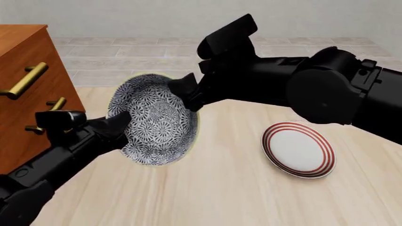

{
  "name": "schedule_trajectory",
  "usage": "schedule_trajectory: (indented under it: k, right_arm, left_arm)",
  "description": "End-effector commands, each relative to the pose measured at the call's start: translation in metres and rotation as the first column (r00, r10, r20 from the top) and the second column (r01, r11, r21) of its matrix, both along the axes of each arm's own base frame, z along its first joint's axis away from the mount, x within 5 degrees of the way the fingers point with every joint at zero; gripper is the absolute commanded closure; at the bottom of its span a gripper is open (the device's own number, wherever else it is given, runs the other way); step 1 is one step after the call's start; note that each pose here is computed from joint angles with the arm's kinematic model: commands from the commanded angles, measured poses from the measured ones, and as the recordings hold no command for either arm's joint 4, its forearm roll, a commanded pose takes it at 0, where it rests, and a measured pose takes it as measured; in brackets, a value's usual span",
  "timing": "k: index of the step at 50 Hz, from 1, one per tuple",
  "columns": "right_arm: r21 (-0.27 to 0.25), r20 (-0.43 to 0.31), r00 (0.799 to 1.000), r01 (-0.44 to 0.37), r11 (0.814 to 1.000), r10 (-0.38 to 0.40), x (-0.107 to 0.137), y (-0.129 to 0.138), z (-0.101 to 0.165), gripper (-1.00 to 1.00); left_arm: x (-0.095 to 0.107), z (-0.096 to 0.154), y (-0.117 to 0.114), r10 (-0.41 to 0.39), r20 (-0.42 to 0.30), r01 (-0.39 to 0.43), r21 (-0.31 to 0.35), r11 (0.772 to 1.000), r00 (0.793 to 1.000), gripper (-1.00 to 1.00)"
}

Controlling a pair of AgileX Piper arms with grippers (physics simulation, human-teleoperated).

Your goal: Put the bowl on top of the cabinet.

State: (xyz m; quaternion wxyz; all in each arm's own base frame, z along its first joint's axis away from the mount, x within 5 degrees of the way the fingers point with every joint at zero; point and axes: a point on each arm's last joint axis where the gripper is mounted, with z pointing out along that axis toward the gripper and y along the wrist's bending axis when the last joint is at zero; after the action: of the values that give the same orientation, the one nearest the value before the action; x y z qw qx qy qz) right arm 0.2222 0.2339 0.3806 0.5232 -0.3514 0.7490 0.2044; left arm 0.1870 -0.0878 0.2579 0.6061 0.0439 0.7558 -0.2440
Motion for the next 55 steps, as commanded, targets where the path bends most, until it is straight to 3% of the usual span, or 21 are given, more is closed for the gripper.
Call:
schedule_trajectory:
  k: [1,11,12,30,35,48,52,53,55]
  right_arm:
    - [0.017,0.017,1.0,-0.014,1.0,0.013,-0.008,-0.003,0.01,-1.0]
    - [0.056,0.05,0.999,-0.013,0.998,0.01,-0.021,-0.017,0.028,-1.0]
    - [0.07,0.058,0.998,-0.004,0.998,0.0,-0.022,-0.021,0.032,-1.0]
    - [0.183,0.107,0.994,-0.027,0.983,0.007,-0.046,-0.036,0.057,-1.0]
    - [0.269,0.173,0.985,-0.058,0.962,0.011,-0.067,-0.054,0.07,-1.0]
    - [0.359,0.244,0.969,-0.052,0.932,-0.04,-0.086,-0.086,0.068,-1.0]
    - [0.409,0.286,0.955,-0.049,0.911,-0.077,-0.097,-0.104,0.07,-1.0]
    - [0.443,0.284,0.956,-0.063,0.894,-0.073,-0.105,-0.109,0.073,-1.0]
    - [0.463,0.301,0.951,-0.076,0.883,-0.076,-0.112,-0.115,0.075,-1.0]
  left_arm:
    - [0.001,0.004,0.003,0.015,0.01,-0.015,-0.002,1.0,1.0,1.0]
    - [0.0,0.008,0.006,0.024,0.022,-0.024,0.023,0.999,0.999,1.0]
    - [0.0,0.009,0.005,0.013,0.038,-0.015,0.053,0.999,0.999,1.0]
    - [0.002,0.012,0.007,0.026,0.021,-0.027,0.045,0.999,0.999,1.0]
    - [0.001,0.017,0.006,0.02,0.026,-0.021,0.046,0.999,0.999,1.0]
    - [-0.002,0.02,0.008,0.022,0.024,-0.024,0.066,0.998,0.999,1.0]
    - [-0.003,0.023,0.01,0.027,0.024,-0.029,0.065,0.997,0.999,1.0]
    - [-0.004,0.024,0.009,0.026,0.021,-0.027,0.064,0.998,0.999,1.0]
    - [-0.004,0.026,0.009,0.02,0.023,-0.021,0.079,0.997,1.0,1.0]
